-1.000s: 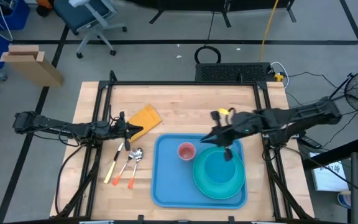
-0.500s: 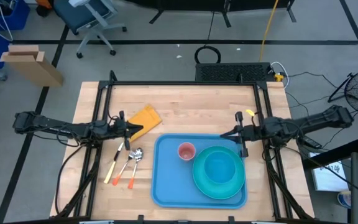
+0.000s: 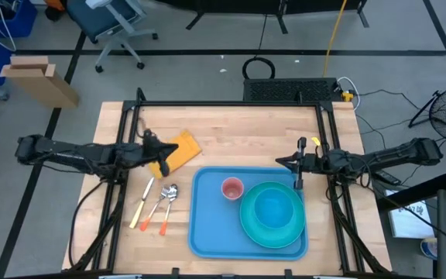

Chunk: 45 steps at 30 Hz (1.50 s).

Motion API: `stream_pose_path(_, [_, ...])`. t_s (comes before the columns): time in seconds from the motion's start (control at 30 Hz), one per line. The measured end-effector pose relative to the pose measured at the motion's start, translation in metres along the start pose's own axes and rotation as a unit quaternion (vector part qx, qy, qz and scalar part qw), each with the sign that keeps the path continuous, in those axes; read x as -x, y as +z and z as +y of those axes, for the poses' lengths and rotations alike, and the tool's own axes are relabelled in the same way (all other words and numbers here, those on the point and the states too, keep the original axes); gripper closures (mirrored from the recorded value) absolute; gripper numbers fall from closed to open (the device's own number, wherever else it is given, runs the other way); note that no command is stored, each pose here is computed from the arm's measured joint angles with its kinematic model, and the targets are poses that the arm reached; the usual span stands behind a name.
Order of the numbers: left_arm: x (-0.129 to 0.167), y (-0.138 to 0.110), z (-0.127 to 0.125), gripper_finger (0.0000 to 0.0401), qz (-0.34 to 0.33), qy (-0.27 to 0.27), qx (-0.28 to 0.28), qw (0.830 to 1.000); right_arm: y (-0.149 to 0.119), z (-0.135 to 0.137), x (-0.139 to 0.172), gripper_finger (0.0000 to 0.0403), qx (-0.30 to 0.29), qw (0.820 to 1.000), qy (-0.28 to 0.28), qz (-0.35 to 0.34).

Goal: Set up tray
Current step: Put the napkin on top of the tray

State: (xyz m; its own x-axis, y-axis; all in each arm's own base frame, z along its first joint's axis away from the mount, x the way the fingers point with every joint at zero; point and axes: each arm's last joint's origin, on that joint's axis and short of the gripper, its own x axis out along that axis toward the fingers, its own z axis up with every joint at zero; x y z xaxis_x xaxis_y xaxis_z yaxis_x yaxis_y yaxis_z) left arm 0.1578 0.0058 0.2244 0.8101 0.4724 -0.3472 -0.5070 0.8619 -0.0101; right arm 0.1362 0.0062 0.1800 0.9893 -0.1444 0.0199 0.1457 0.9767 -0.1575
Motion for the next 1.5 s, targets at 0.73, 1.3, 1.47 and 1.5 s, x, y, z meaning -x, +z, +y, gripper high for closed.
stream_pose_path(0.73, [-0.095, -0.030, -0.038, 0.0149, 0.353, 0.037, -0.136, 0.925, -0.004, -0.001, 0.000, 0.0403, -0.019, 1.000, 0.000, 0.018])
stream_pose_path(1.3, [-0.124, -0.053, -0.024, 0.0174, 0.398, 0.066, -0.156, 0.902, -0.004, -0.001, 0.000, 0.0403, -0.018, 1.000, 0.001, 0.020])
stream_pose_path(1.47, [-0.129, -0.059, -0.020, 0.0176, 0.415, 0.073, -0.152, 0.894, -0.005, -0.001, 0.000, 0.0403, -0.018, 1.000, 0.001, 0.022])
stream_pose_path(1.5, [-0.130, -0.060, -0.019, 0.0176, 0.417, 0.074, -0.153, 0.893, -0.005, -0.001, 0.000, 0.0403, -0.018, 1.000, 0.001, 0.023])
